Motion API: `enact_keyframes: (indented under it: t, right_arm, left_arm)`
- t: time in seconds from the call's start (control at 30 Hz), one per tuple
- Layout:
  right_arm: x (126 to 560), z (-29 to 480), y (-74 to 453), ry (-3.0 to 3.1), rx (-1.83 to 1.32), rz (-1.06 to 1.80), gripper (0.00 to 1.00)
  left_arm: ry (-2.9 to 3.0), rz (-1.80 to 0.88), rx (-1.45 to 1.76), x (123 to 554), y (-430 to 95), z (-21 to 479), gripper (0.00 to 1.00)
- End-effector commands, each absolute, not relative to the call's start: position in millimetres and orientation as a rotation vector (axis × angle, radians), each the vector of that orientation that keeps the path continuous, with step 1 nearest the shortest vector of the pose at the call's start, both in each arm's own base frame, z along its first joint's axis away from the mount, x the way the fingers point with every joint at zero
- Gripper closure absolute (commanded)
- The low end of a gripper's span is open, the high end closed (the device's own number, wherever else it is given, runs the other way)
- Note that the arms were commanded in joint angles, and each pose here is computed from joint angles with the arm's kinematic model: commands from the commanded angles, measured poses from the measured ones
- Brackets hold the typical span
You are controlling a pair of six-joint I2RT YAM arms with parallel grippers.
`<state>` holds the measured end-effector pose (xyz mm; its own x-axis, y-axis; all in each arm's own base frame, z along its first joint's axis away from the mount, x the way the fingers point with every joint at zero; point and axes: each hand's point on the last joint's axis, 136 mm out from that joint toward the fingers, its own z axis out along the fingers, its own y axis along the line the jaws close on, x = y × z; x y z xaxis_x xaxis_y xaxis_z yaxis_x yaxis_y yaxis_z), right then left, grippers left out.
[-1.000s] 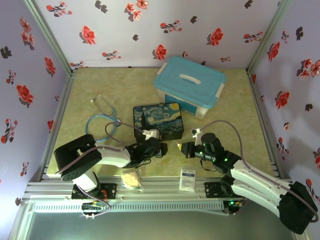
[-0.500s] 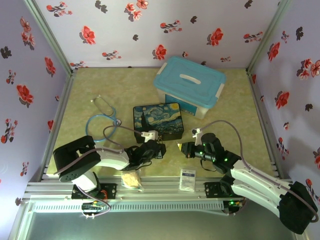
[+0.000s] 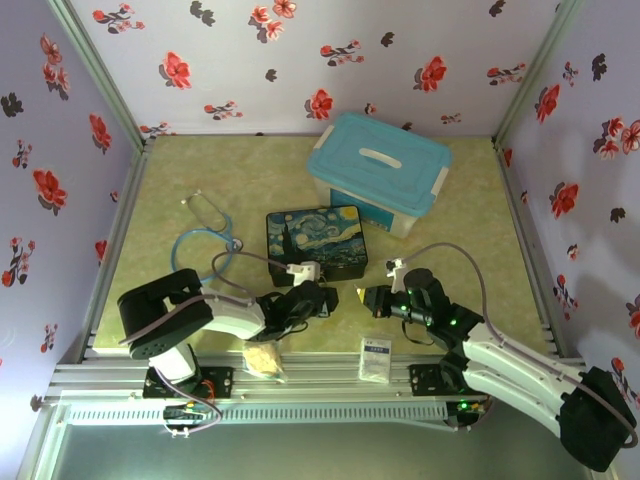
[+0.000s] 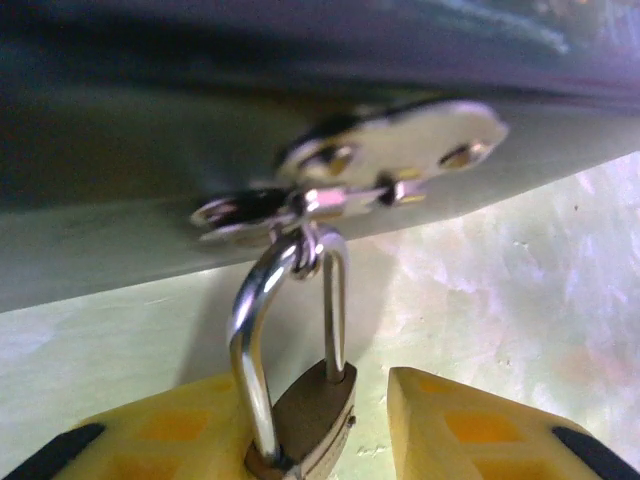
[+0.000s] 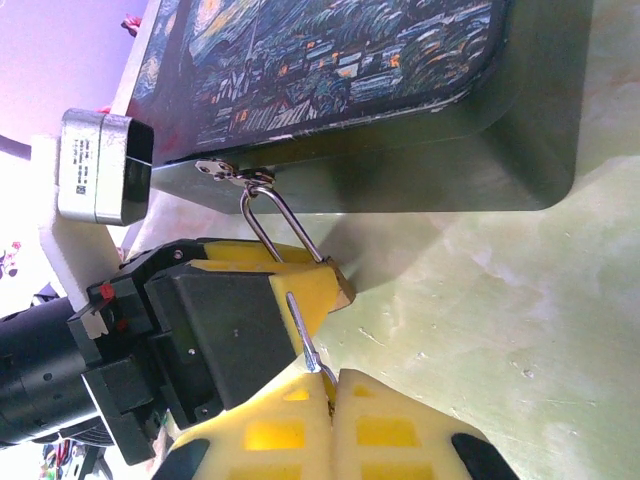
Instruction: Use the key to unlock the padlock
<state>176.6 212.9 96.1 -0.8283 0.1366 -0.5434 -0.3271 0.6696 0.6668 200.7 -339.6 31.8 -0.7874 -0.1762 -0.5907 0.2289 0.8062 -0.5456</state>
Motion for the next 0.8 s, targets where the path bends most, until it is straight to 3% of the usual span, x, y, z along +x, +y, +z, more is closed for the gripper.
enact_keyframes:
  t: [0.0, 0.37, 0.77]
  right_arm:
    - [179.7, 97.0, 210.6, 2.291, -0.120, 1.076, 1.00]
    - [178.6, 89.8, 207.0, 2.304, -0.087, 1.070, 1.00]
    - [163.8, 72.1, 228.6, 2.372, -0.046, 1.291, 1.00]
  left_arm:
    - [2.358, -0.804, 0.033, 198.4, -342.8, 19.6, 0.65]
    - [2.314, -0.850, -0.046, 199.2, -334.5, 35.8, 0.86]
    - [2.204, -1.118, -0.206, 200.4, -339.8, 69.6, 0.92]
